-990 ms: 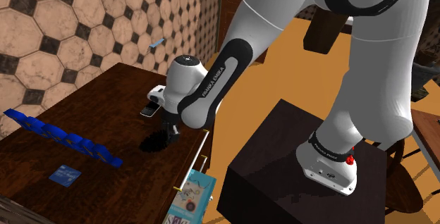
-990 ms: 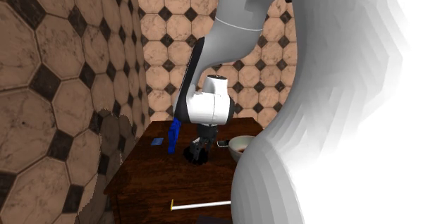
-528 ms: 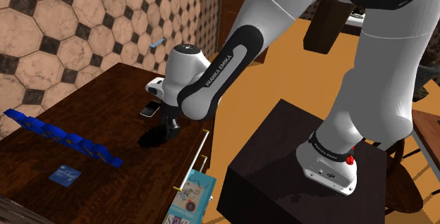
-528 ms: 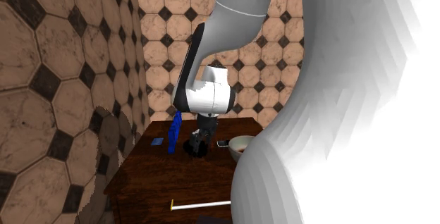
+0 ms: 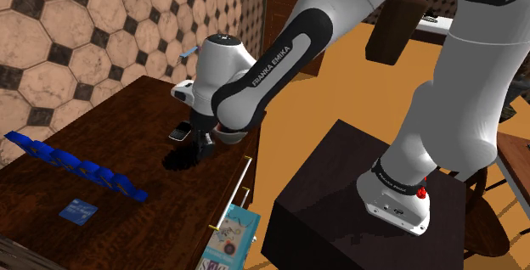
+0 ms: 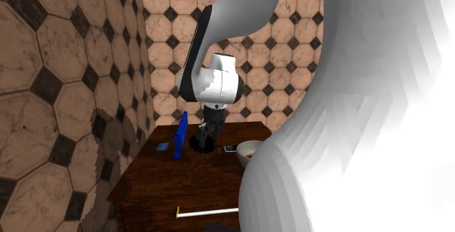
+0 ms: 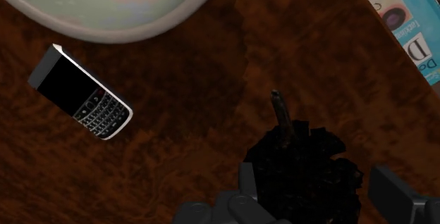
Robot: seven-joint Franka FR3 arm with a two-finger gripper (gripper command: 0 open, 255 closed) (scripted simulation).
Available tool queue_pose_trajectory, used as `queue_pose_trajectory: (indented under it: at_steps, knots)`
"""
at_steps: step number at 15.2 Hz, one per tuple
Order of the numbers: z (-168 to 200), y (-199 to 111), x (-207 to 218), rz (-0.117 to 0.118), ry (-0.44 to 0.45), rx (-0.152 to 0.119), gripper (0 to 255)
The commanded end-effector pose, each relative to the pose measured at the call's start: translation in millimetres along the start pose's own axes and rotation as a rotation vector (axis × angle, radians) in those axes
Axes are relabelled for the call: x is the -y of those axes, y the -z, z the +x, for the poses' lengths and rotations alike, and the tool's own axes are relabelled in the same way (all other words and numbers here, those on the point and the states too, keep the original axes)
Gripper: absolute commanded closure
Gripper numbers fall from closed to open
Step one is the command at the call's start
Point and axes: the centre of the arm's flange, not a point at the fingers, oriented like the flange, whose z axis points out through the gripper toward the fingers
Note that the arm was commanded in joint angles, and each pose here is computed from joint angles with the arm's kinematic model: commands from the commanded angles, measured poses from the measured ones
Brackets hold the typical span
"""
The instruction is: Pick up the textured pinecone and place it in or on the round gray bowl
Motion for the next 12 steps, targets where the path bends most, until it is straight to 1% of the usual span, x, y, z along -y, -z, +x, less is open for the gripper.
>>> queue_pose_trajectory:
  at_steps: [1,12]
  knots:
    - [2.9,10.4,-0.6,0.0,0.0,0.0,255]
    - [18.8,66.2,-3.5,0.0,0.0,0.0,255]
